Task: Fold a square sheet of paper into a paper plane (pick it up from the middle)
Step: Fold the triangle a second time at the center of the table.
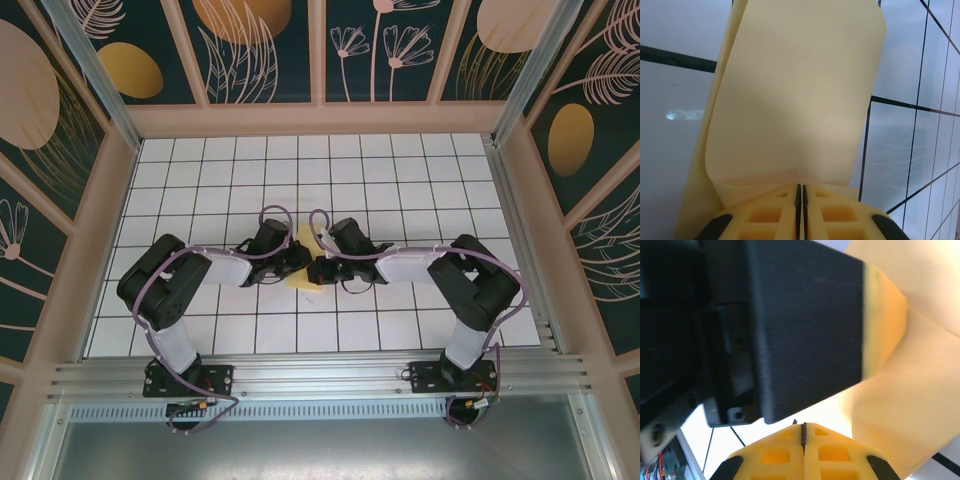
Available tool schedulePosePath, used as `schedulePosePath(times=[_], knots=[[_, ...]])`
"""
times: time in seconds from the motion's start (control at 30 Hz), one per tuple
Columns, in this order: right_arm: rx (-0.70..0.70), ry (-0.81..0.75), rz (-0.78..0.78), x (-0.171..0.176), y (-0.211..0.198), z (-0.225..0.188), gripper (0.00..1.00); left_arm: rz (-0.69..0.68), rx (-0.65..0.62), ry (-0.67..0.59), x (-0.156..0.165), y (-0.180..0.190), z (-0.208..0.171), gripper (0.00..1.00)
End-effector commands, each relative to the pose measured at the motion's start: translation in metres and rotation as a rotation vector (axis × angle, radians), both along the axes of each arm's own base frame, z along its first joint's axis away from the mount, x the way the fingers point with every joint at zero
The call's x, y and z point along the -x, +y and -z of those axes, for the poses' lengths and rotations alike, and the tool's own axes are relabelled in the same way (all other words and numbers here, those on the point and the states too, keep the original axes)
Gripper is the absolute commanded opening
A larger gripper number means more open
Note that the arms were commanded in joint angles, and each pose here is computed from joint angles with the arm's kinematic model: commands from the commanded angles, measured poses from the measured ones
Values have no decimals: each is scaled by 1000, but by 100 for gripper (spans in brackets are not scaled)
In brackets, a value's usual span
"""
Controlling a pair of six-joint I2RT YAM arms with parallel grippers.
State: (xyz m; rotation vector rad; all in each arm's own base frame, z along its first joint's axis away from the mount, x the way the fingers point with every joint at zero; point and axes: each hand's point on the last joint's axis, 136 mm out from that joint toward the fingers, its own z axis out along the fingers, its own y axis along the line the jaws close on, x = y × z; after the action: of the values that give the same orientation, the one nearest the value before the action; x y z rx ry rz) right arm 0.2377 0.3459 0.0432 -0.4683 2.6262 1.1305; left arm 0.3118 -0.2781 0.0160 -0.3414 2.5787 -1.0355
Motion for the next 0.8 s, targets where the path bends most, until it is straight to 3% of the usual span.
schedulePosePath(times=[0.0,0.3,0.6,0.77], knots=[[13,51,22,0,-7,15,3,8,-71,63,12,12,26,13],[107,128,40,11,-28,44,4,10,-79,67,13,13,28,13],[23,65,-1,5,-9,-1,6,13,-83,71,14,14,29,13],[-8,77,-24,9,1,-4,6,17,-84,72,15,13,29,13]])
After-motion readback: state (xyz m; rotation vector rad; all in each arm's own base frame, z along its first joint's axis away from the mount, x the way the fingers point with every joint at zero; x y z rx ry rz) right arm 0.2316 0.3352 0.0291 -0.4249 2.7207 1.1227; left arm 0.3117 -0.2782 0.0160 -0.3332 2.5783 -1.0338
